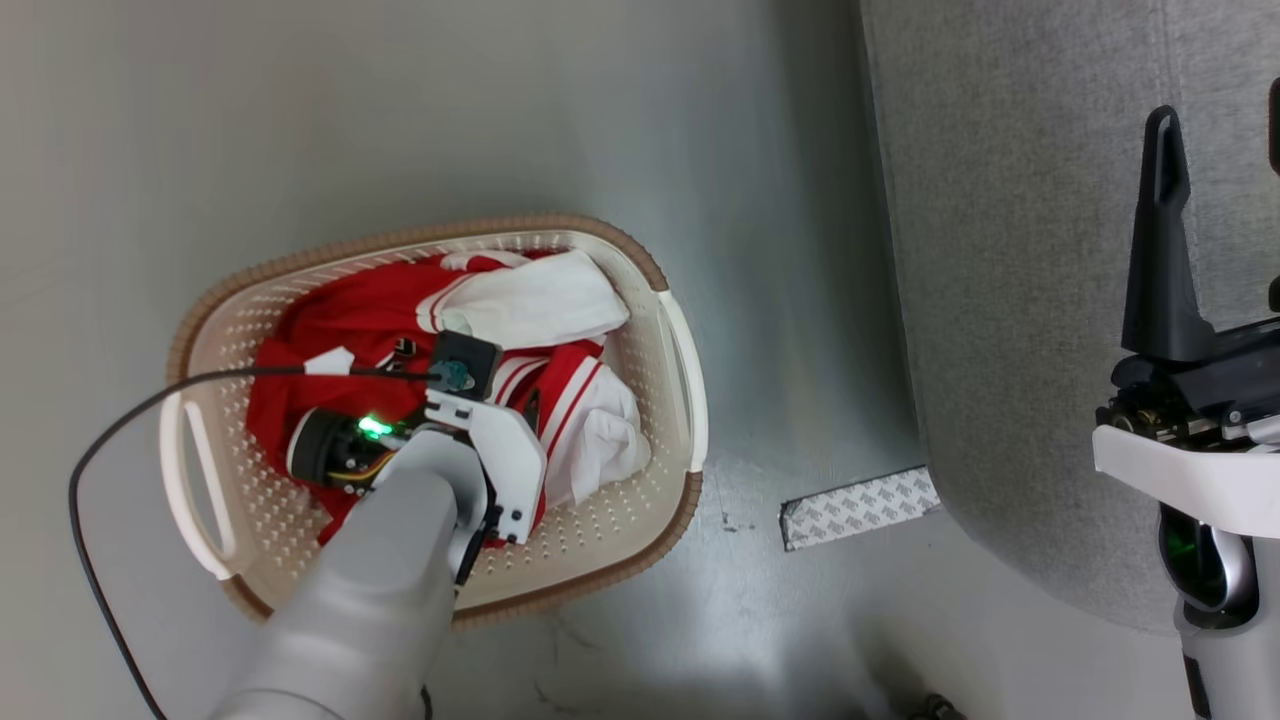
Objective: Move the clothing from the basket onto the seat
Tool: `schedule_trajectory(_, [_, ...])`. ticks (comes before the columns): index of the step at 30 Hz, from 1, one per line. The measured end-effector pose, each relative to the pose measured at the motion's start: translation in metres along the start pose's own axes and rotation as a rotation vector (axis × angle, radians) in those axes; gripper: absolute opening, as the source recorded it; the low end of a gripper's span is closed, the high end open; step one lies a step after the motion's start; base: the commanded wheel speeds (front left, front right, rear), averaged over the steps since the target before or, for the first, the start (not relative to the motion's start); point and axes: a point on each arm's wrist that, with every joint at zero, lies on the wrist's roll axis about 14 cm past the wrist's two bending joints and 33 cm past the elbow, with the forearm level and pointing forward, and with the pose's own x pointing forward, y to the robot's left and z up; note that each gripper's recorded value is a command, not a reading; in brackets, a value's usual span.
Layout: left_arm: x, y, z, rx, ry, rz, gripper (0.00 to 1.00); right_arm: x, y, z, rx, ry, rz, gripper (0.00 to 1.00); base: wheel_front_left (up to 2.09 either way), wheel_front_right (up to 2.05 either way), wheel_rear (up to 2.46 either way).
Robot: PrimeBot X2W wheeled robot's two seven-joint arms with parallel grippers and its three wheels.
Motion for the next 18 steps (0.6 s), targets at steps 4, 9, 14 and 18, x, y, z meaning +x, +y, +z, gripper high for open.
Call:
schedule_trajectory(4, [0.009, -0.001, -0.003, -0.004, 0.01, -0.007, 1.0, 0.001, 0.002, -0.012, 0.008, 0.023, 0.004, 1.0, 0.0, 0.0, 0.0])
schedule_trajectory(9, [0.024, 0.001, -0.011, 0.003, 0.042, -0.005, 1.0, 0.003, 0.0, -0.03, 0.014, 0.052, 0.003, 1.0, 0.0, 0.0, 0.0])
schedule_trajectory(14, [0.038, 0.006, -0.024, -0.002, 0.077, 0.01, 1.0, 0.006, 0.0, -0.046, 0.026, 0.074, 0.004, 1.0, 0.0, 0.0, 0.0])
schedule_trajectory(18, [0.047, 0.021, -0.031, 0.003, 0.087, 0.053, 1.0, 0.008, 0.003, -0.055, 0.038, 0.082, 0.014, 1.0, 0.0, 0.0, 0.0])
